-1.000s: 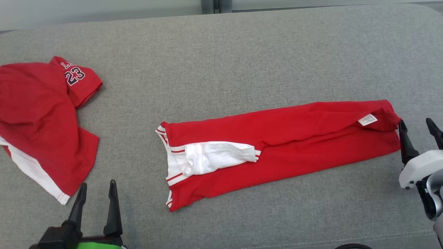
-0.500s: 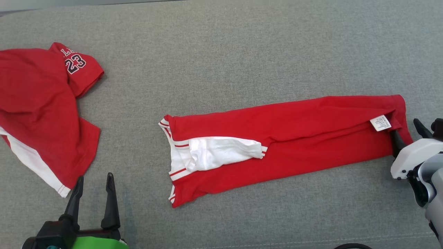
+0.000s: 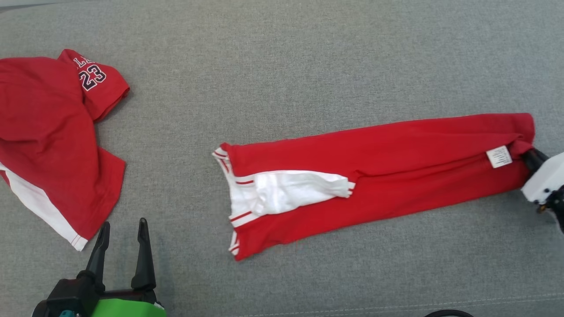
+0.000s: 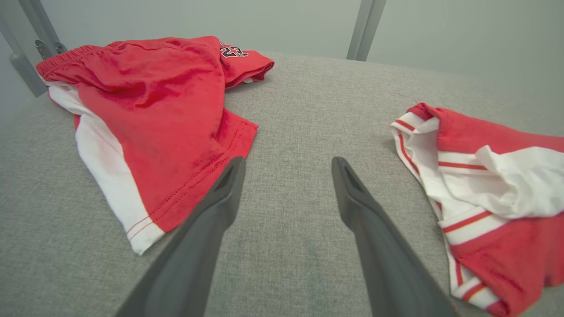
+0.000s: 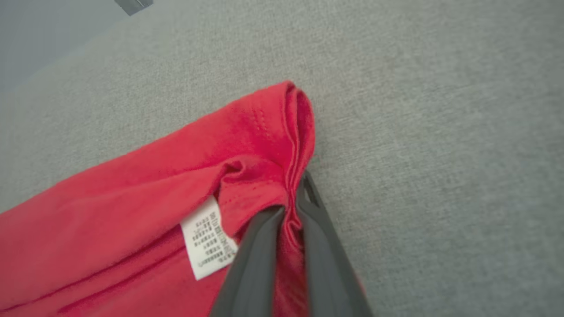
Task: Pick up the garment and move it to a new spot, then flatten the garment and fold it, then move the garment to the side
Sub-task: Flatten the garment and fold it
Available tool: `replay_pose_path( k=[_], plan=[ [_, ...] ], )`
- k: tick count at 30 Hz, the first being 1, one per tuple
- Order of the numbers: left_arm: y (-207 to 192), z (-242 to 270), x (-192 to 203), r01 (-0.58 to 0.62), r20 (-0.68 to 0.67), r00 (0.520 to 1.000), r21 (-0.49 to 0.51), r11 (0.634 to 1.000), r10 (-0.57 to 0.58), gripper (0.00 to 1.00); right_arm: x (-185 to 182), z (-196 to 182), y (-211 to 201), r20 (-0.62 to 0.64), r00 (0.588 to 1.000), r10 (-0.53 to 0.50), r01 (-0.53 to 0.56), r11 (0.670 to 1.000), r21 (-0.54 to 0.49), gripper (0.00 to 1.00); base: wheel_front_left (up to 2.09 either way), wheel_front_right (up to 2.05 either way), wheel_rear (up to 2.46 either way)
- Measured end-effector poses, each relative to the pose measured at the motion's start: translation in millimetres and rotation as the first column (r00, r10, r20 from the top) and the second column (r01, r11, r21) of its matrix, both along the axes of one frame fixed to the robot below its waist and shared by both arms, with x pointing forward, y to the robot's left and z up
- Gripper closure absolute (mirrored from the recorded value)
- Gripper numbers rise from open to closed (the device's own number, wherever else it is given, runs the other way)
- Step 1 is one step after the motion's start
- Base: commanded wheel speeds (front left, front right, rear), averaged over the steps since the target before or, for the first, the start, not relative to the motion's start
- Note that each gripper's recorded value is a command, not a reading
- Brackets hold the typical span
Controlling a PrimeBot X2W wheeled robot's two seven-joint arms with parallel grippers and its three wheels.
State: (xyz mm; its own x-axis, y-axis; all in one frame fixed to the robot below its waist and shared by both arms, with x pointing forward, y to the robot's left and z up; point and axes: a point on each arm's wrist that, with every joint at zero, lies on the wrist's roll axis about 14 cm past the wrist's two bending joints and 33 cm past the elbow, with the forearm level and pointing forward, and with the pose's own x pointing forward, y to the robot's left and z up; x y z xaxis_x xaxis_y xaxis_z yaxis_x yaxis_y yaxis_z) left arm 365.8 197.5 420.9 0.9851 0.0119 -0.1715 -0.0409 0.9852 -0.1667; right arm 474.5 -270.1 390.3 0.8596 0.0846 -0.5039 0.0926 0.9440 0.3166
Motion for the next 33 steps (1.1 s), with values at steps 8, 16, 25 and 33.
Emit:
replay_pose_path(
  k=[8,16,25,33],
  plan=[
    [-3.9,5.9,-1.2,0.002,0.019,1.000,-0.028,1.000,-0.001,0.00,-17.4,47.9,-116.2,0.016,0.987,-0.161,0.162,0.973,-0.163,1.00,0.00,0.00,0.00],
    [-9.7,11.4,1.5,0.018,0.038,0.999,-0.033,0.999,-0.017,0.00,0.1,106.7,-100.1,0.171,0.985,-0.029,0.063,0.978,-0.198,1.00,0.00,0.00,0.00],
    [-24.1,10.3,4.6,0.058,0.036,0.998,-0.037,0.998,-0.057,0.00,-24.2,107.8,57.0,0.226,0.898,0.377,-0.363,0.926,-0.106,1.00,0.00,0.00,0.00],
    [-40.3,4.1,8.2,0.105,0.021,0.994,-0.048,0.993,-0.104,0.00,-49.2,75.7,166.2,0.241,0.825,0.511,-0.523,0.852,-0.017,1.00,0.00,0.00,0.00]
  ],
)
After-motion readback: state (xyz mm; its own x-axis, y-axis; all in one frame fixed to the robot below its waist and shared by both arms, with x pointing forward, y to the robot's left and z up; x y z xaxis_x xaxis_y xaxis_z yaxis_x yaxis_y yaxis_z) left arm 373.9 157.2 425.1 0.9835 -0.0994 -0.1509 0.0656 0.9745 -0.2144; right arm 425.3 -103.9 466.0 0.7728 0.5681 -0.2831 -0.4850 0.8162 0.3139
